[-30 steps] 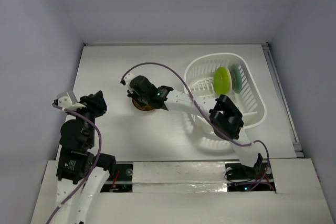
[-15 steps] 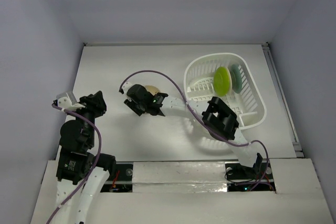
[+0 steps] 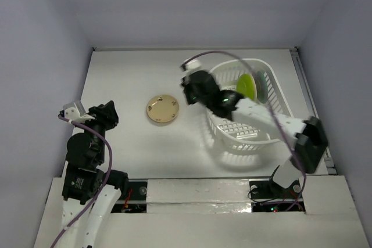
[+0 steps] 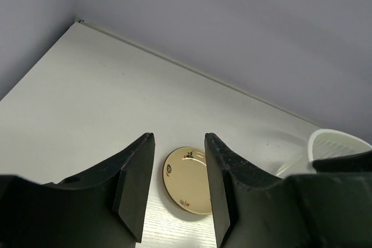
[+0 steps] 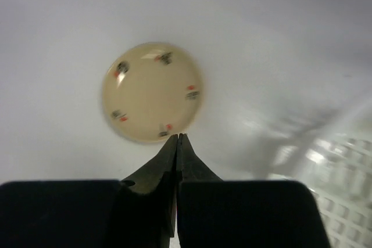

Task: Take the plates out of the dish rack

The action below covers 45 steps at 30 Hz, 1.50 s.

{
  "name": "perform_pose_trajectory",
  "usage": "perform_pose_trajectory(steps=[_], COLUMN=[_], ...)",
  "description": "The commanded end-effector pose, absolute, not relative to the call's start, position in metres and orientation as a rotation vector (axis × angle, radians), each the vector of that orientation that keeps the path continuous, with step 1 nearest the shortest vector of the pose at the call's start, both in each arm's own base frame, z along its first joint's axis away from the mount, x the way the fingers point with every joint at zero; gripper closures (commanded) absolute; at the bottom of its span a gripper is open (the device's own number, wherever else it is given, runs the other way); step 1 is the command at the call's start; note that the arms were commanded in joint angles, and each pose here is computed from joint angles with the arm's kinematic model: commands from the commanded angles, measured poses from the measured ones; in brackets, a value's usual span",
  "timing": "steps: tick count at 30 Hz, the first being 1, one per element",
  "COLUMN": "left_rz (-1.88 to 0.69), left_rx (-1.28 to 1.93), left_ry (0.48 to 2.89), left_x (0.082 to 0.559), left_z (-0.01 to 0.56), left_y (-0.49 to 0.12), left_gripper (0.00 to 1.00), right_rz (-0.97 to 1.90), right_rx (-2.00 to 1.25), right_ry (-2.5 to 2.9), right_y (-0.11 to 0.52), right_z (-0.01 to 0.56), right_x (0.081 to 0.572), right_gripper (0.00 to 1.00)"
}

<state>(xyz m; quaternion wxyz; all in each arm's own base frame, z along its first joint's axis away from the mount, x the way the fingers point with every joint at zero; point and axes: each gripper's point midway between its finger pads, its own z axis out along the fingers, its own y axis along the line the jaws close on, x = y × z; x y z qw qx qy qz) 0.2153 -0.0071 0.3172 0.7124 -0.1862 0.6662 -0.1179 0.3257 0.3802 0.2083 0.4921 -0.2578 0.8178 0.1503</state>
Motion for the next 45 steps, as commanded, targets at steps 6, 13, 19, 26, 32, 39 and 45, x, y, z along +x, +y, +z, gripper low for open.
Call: perform_pose_trajectory(steps=[6, 13, 19, 26, 32, 39, 45], left_rz=[-0.292, -0.293, -0.294, -0.305, -0.303, -0.303, -0.301], left_rx=[-0.391, -0.389, -0.385, -0.375, -0.379, -0.377, -0.376], left_ry=[1.434, 1.441, 1.442, 1.442, 1.446, 1.449, 1.451], left_x=[0.213, 0.214, 0.214, 0.215, 0.215, 0.216, 0.217], left_z=[0.331, 0.329, 0.329, 0.330, 0.329, 0.329, 0.328], left_y=[-0.011, -0.012, -0.012, -0.015, -0.015, -0.015, -0.015], left_gripper=[0.63, 0.63, 0.63, 0.63, 0.63, 0.63, 0.63], right_rz=[0.348, 0.297, 0.300, 0.302, 0.277, 0.220, 0.218], right_rx=[-0.017, 0.213, 0.237, 0.269, 0.307, 0.327, 0.303], right_ry=[1.960, 2.022, 2.086, 2.117, 2.123, 2.129, 2.094], right_y=[0.185, 0.100, 0.089, 0.081, 0.072, 0.065, 0.066], right_z=[0.248, 0.218, 0.194, 0.176, 0.167, 0.163, 0.172], right_x=[0.374, 0.376, 0.371, 0.365, 0.372, 0.380, 0.392], right_gripper=[1.00, 0.64, 0.61, 0.53, 0.53, 0.53, 0.53])
